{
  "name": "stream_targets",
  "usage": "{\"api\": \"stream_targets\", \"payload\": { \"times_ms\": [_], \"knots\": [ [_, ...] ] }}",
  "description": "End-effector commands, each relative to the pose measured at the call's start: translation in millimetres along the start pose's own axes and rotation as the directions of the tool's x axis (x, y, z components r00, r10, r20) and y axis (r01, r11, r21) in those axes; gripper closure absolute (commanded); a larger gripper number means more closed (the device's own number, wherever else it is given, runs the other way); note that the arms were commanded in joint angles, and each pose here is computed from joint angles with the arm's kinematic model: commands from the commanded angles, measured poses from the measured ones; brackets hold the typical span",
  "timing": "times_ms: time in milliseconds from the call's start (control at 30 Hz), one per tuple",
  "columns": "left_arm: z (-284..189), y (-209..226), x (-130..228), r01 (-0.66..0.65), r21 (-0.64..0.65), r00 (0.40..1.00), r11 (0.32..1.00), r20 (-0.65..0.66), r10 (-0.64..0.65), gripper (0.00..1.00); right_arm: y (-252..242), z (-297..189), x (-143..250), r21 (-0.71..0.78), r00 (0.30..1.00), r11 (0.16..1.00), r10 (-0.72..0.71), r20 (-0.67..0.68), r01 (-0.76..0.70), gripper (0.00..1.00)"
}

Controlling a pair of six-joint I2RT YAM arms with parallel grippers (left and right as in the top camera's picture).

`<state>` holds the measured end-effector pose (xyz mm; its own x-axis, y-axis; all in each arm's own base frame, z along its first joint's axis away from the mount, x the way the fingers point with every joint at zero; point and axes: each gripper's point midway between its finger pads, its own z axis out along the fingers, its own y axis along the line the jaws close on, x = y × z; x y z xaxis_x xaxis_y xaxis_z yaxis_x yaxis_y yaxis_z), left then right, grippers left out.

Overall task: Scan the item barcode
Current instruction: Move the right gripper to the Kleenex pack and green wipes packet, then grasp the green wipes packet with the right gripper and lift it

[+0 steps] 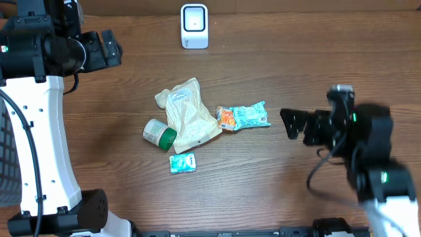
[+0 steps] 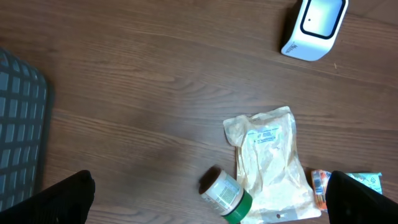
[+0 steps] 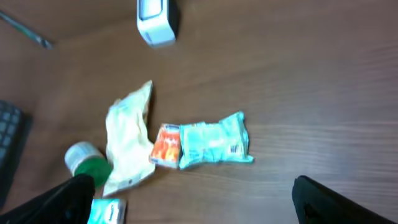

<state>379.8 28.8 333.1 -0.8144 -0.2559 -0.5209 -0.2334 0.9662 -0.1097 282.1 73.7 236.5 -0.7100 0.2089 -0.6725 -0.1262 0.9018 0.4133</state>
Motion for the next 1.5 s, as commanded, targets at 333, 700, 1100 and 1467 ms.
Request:
{"api": "stream_targets", "payload": {
  "times_ms": [333, 700, 1100, 1467],
  "knots": [
    [-1, 1, -3, 0.01, -0.007, 1.0, 1.0, 0.012, -0.01, 0.0, -6, 91, 3, -0.067, 0.95, 0.991, 0.089, -0.299, -0.114, 0.14],
    [-1, 0, -3, 0.01, -0.007, 1.0, 1.0, 0.013, -0.01, 0.0, -20, 151, 52, 0.039, 0.837, 0.959, 0.266, -0.478, -0.282, 0.43],
    [-1, 1, -3, 0.01, -0.007, 1.0, 1.0, 0.012, -0.01, 0.0, 41, 209, 81, 0.011, 0.834, 0.958, 0.256, -0.49, -0.287, 0.44],
    [-1, 1, -3, 0.01, -0.007, 1.0, 1.0, 0.012, -0.01, 0.0, 62, 213, 112, 0.052, 0.835, 0.979, 0.196, -0.514, -0.198, 0.43]
  ]
}}
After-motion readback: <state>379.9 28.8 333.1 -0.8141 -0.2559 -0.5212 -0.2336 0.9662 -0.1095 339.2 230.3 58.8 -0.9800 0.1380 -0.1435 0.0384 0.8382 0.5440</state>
